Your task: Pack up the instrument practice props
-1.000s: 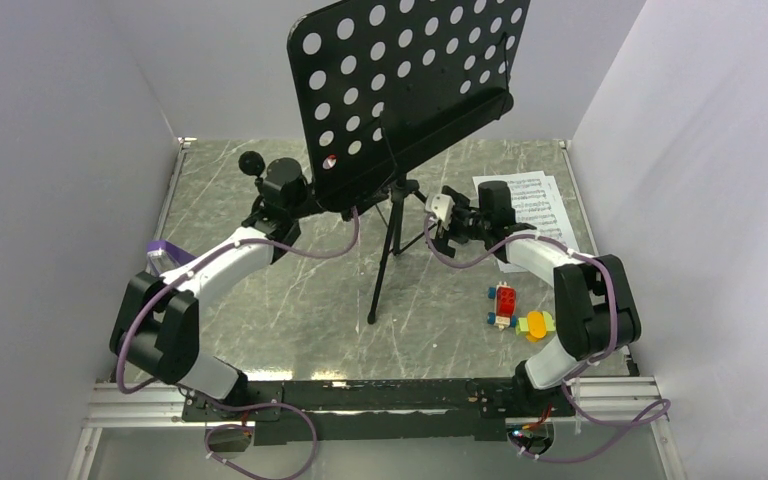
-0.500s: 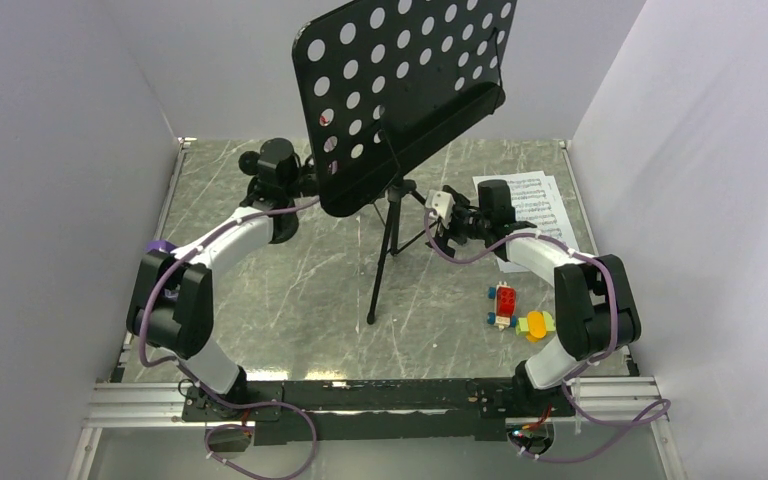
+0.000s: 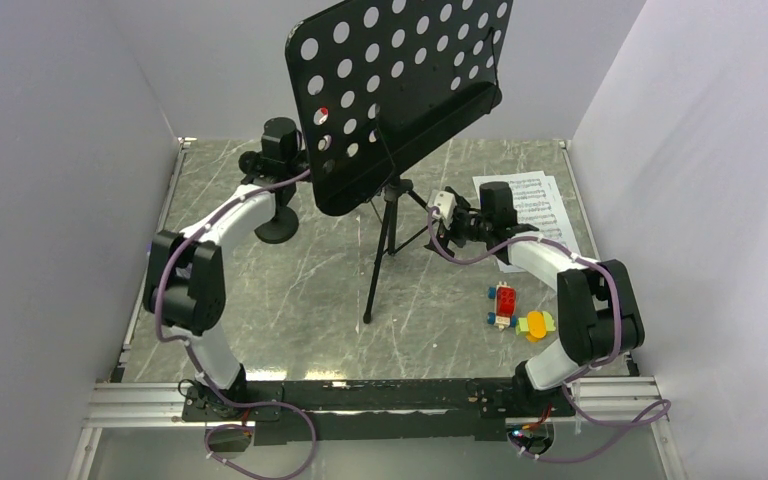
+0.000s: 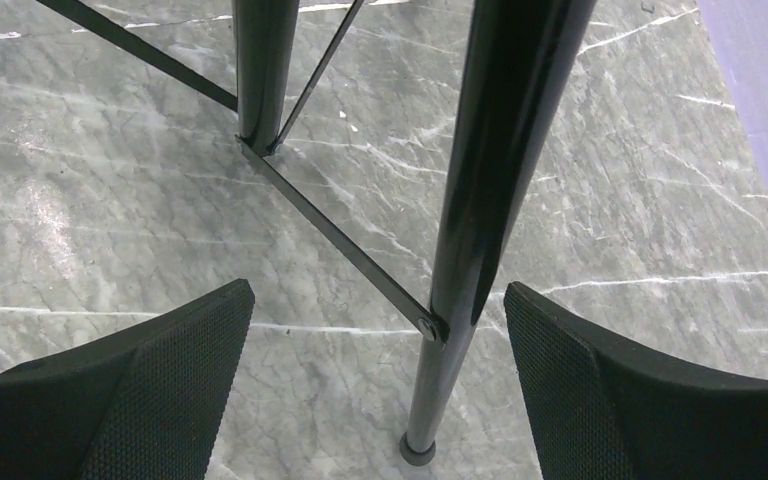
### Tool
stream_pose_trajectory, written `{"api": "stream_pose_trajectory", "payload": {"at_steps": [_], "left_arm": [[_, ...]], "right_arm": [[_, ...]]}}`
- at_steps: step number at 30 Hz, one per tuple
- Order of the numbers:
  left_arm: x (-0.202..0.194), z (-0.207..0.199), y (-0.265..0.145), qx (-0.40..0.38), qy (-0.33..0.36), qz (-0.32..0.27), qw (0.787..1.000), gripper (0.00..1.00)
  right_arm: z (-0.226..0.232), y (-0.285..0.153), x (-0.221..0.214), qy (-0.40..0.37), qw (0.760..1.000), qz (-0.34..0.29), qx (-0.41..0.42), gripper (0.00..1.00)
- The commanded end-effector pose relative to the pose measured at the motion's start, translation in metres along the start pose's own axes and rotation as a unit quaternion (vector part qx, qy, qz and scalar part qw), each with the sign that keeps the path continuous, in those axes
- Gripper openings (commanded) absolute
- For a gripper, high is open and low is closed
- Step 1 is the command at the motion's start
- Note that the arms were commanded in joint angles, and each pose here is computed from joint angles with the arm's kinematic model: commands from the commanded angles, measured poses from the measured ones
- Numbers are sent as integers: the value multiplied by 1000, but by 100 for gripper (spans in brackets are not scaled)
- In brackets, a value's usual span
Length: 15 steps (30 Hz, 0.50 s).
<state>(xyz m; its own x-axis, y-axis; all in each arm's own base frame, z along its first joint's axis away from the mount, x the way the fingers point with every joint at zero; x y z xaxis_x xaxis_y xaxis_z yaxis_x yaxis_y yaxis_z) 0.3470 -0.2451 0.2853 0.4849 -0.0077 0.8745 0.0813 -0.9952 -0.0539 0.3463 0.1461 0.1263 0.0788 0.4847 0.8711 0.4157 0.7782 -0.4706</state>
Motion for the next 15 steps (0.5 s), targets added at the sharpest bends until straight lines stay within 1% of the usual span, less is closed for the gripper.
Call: {"api": "stream_pose_trajectory", "payload": {"at_steps": [1,2,5,7,12,13,15], "left_arm": [[-11,8,-5,-89,-187,53,977,1],[-14,12,-5,-96,-213,61,970,1],[-18,16,-6,-96,-249,75,961,0],[-20,15,-7,-94,-292,81,948,3],[-23,10,-9,-74,-366,89,923,24],[-21,9,-9,-70,-382,89,917,30],[-16,6,-11,-65,-401,87,910,49]], "right_arm": [[3,-5,13,-3,1000,-29,4,98],[3,-4,12,-2,1000,-28,4,98],[4,-4,10,5,1000,-27,5,98],[5,-4,10,9,1000,-27,6,98],[6,-4,10,16,999,-28,7,98],[5,-5,11,15,999,-29,6,97],[4,-5,12,15,999,-29,4,98]]}}
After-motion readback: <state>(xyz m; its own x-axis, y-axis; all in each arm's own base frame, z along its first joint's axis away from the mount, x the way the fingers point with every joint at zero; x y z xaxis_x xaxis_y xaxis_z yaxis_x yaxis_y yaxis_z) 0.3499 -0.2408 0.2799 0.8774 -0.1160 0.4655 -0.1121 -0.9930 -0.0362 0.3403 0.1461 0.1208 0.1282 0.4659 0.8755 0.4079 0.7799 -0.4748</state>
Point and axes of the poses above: each gripper's point midway between its finger pads, its own y axis out along the fingers, its own z axis along the line the jaws close on, x = y × z, the point moved 5 cm from there along -y, back along the fingers, and after that the axes turned 12 degrees about y, right-handed, at the moved point
